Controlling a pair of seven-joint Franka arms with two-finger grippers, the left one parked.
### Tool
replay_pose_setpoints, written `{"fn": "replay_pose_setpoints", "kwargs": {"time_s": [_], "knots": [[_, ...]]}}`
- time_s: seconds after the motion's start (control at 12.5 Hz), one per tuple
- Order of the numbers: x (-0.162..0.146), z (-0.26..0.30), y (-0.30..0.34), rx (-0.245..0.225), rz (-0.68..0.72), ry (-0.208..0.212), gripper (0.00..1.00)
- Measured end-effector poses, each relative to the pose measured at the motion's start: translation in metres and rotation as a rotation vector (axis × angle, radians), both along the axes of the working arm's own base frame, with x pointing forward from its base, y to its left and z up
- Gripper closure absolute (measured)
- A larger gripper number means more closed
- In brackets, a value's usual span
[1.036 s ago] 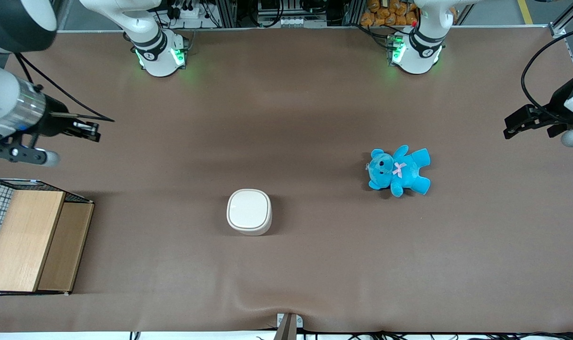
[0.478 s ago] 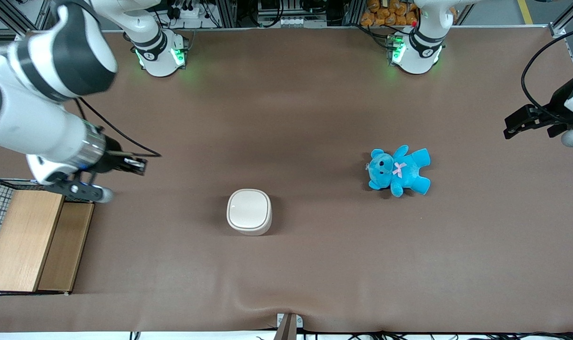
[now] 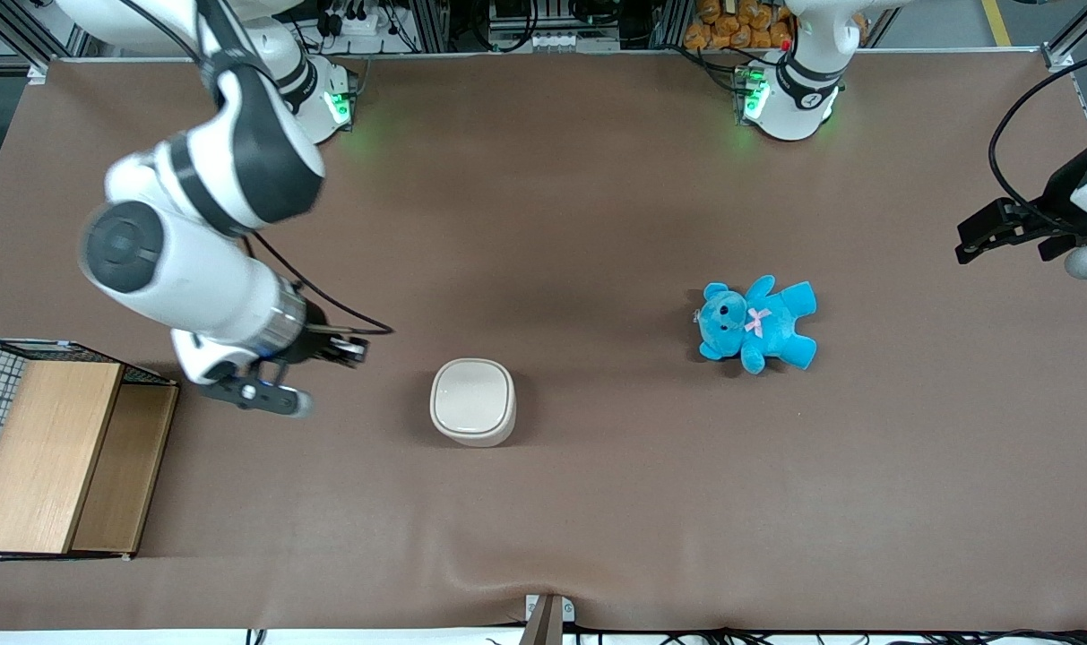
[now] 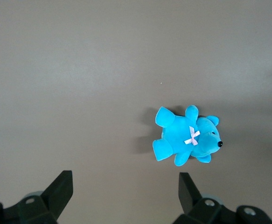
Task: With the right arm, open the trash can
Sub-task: 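Move the right gripper toward the white trash can, then lower the right gripper onto the trash can lid edge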
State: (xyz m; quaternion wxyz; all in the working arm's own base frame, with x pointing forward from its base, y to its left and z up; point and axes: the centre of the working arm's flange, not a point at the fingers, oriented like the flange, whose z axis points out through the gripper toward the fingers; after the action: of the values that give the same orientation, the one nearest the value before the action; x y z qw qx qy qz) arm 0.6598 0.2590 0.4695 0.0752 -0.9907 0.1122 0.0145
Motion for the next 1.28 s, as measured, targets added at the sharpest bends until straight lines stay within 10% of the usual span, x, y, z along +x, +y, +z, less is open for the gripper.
{"fn": "replay_pose_setpoints", "kwargs": {"time_s": [1.28], "knots": [[0.026,-0.122,0.064,0.020,-0.076,-0.016,0.99]]}}
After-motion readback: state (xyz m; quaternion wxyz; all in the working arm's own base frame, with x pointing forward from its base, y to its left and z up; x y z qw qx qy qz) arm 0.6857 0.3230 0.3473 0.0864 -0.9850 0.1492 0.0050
